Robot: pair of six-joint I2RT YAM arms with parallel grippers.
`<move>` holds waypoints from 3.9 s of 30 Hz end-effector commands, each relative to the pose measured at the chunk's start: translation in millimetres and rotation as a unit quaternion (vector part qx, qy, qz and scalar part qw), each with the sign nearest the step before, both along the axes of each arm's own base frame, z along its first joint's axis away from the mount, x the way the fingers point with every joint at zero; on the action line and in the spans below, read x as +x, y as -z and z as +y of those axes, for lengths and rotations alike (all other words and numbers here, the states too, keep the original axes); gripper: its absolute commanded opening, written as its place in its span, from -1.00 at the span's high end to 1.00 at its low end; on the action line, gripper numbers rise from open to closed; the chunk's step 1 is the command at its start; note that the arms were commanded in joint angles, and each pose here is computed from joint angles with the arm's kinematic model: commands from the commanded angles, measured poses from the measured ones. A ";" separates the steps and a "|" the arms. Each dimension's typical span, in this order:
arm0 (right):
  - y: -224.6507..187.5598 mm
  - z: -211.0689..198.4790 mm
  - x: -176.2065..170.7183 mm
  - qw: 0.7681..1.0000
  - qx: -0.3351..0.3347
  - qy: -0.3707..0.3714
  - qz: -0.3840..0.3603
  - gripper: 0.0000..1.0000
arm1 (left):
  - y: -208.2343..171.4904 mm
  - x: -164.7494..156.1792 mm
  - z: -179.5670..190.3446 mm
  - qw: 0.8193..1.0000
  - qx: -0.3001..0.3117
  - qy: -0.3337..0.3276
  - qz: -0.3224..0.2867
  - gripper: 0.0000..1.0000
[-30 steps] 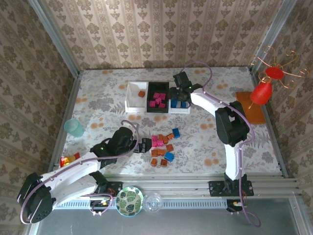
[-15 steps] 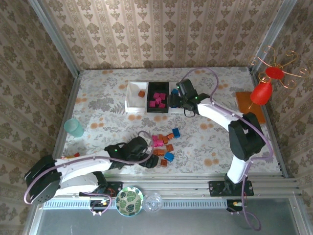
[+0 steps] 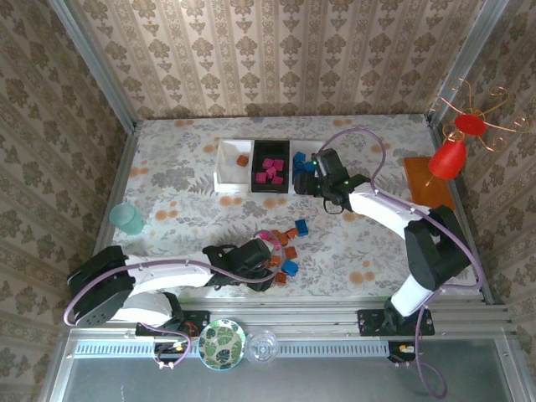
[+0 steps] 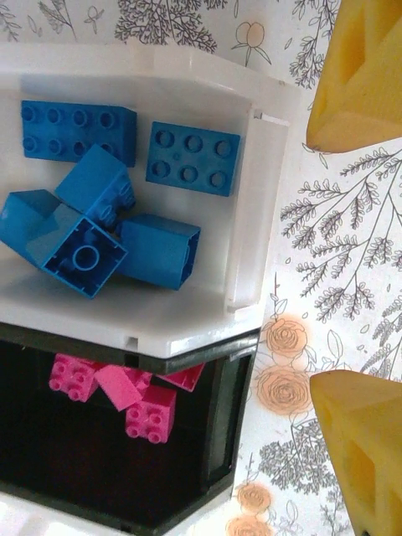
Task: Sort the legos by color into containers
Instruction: Pick up the lego from the middle-left of the table, then place the lego in the container, then pick up the lego from the middle-left of the table.
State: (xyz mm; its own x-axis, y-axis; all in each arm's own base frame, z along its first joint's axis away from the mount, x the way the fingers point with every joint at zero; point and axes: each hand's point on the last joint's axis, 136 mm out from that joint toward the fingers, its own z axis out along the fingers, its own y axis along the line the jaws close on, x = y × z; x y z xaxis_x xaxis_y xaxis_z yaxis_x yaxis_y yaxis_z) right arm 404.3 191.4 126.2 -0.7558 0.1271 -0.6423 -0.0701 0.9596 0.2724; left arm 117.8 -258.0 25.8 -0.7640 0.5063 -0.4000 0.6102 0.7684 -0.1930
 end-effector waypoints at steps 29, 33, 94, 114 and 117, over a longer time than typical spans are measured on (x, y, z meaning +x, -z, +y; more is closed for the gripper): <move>9.6 -21.0 -60.1 0.999 0.031 0.015 -0.001 -0.42 | -151.3 243.0 57.2 0.945 -0.122 -0.246 -0.178 0.55; 5.0 -23.9 -68.2 0.999 0.036 0.015 -0.007 -0.42 | -141.2 293.3 61.9 0.941 -0.095 -0.270 -0.182 0.57; 12.8 -26.4 -101.6 1.000 0.024 0.003 -0.009 -0.42 | -18.8 -19.2 -53.0 0.997 0.002 0.079 0.001 -0.37; 5.2 -30.1 -100.3 1.000 0.020 0.005 -0.022 -0.43 | 4.9 -11.5 -42.9 0.993 0.084 0.080 -0.026 0.21; 7.1 -28.7 -99.0 1.000 0.020 0.003 -0.019 -0.43 | -9.3 -10.5 -38.4 0.995 0.067 0.070 -0.036 0.26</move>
